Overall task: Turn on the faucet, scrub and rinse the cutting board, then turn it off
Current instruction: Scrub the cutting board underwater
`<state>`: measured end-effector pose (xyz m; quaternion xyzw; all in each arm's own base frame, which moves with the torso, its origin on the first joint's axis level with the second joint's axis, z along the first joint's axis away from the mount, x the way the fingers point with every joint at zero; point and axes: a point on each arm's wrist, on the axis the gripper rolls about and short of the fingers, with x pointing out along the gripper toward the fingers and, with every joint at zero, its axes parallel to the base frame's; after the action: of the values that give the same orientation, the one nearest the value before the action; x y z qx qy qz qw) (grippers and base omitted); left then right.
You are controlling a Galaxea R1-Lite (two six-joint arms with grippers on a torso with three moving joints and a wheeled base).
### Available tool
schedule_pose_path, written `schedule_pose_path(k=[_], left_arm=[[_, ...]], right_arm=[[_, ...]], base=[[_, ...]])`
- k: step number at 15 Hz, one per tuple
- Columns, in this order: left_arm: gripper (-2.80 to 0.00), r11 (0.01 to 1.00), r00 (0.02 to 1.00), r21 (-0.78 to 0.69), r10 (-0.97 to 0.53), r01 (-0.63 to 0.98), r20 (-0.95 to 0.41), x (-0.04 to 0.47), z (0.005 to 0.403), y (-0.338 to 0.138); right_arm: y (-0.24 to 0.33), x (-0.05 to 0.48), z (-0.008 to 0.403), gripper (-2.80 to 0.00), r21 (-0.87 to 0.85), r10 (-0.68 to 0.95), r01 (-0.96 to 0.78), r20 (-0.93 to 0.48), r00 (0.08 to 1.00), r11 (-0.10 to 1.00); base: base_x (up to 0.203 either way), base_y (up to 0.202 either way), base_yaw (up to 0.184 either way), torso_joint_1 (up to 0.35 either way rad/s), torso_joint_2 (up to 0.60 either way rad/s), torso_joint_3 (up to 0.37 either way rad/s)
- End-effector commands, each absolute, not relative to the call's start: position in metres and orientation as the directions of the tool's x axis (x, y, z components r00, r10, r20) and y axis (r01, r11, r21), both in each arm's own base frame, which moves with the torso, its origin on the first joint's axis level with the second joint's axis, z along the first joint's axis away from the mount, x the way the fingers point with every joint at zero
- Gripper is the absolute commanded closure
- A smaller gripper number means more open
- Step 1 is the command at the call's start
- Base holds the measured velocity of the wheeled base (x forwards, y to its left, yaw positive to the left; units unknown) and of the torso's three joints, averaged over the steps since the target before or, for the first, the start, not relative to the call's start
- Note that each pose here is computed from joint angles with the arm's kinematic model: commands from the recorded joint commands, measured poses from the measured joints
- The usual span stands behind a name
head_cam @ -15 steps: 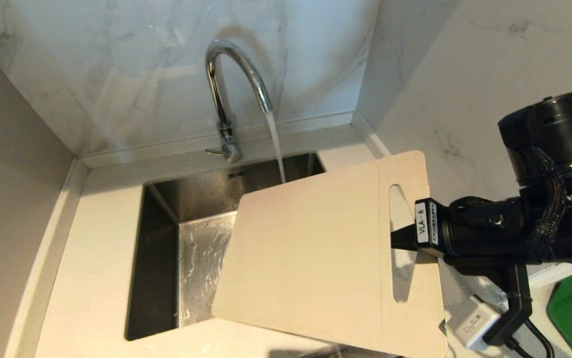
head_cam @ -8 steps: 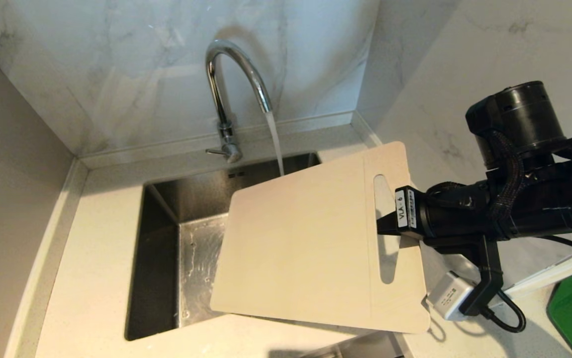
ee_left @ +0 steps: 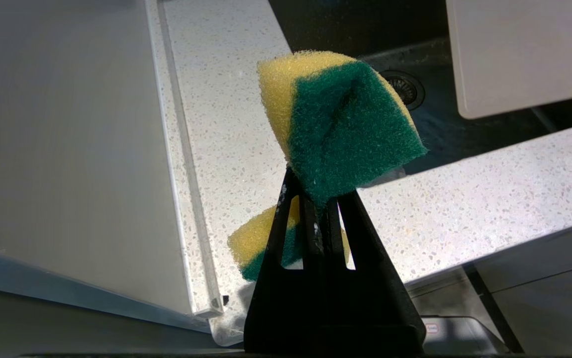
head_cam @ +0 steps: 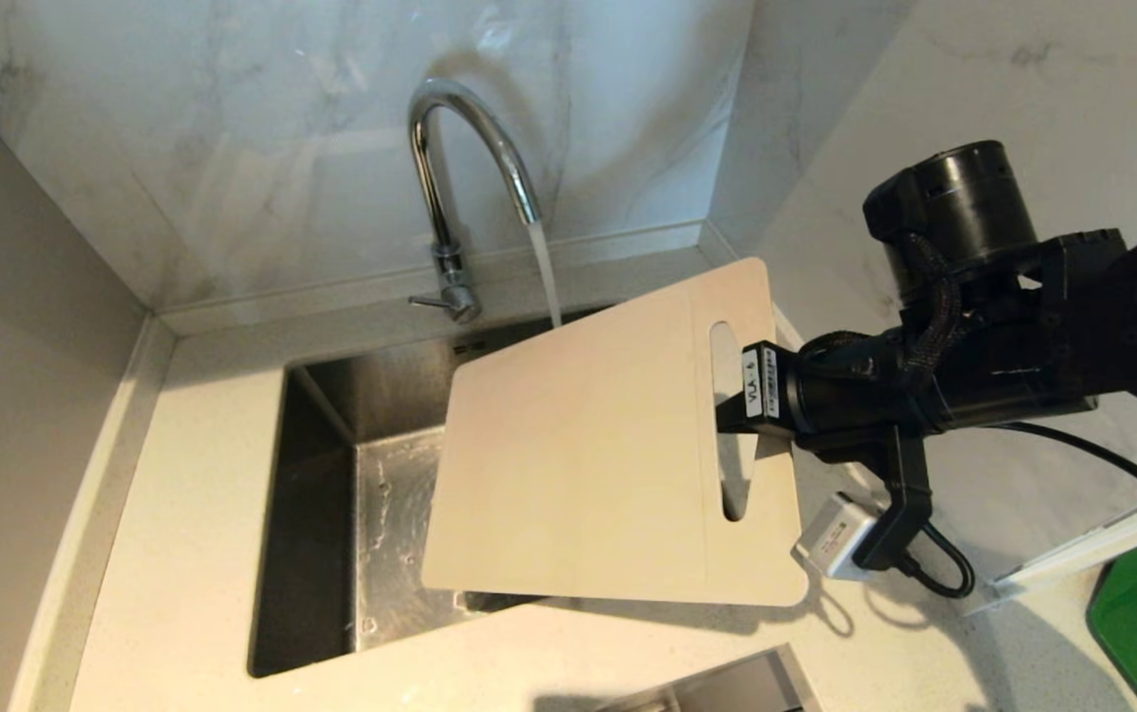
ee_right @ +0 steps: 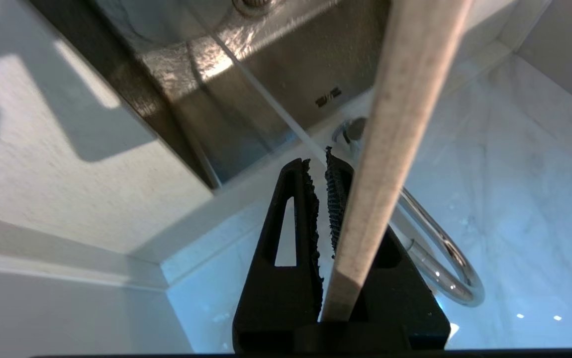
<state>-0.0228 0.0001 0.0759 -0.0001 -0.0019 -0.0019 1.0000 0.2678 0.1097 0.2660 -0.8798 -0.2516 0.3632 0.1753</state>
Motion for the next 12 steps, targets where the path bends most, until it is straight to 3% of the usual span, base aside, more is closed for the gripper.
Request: schedule_pose_path(k=[1,5,12], left_arm=[[0.0,1.0,1.0,-0.002,-0.004,0.004,0.006,-0.023,0.076,0.0],[0.0,1.0,1.0,-0.002,-0.004,0.004,0.008,-0.023,0.076,0.0],[0.0,1.0,1.0,-0.001,-0.003,0.003,0.008,-0.023,0.076,0.0]], right_arm=[[0.116,0.281,0.259,0.0,-0.472,0.562,0.322,-0.569,0.6,-0.821],[0.121,0.296,0.247,0.0,-0.471,0.557,0.31,-0.592,0.583,-0.826],[0.132,0.324,0.245,0.0,-0.464,0.563,0.338,-0.533,0.632,-0.819]], base=[[0.0,0.0,0.0,0.0,0.0,0.0],[0.0,0.0,0.0,0.0,0.0,0.0],[0.0,0.0,0.0,0.0,0.0,0.0]])
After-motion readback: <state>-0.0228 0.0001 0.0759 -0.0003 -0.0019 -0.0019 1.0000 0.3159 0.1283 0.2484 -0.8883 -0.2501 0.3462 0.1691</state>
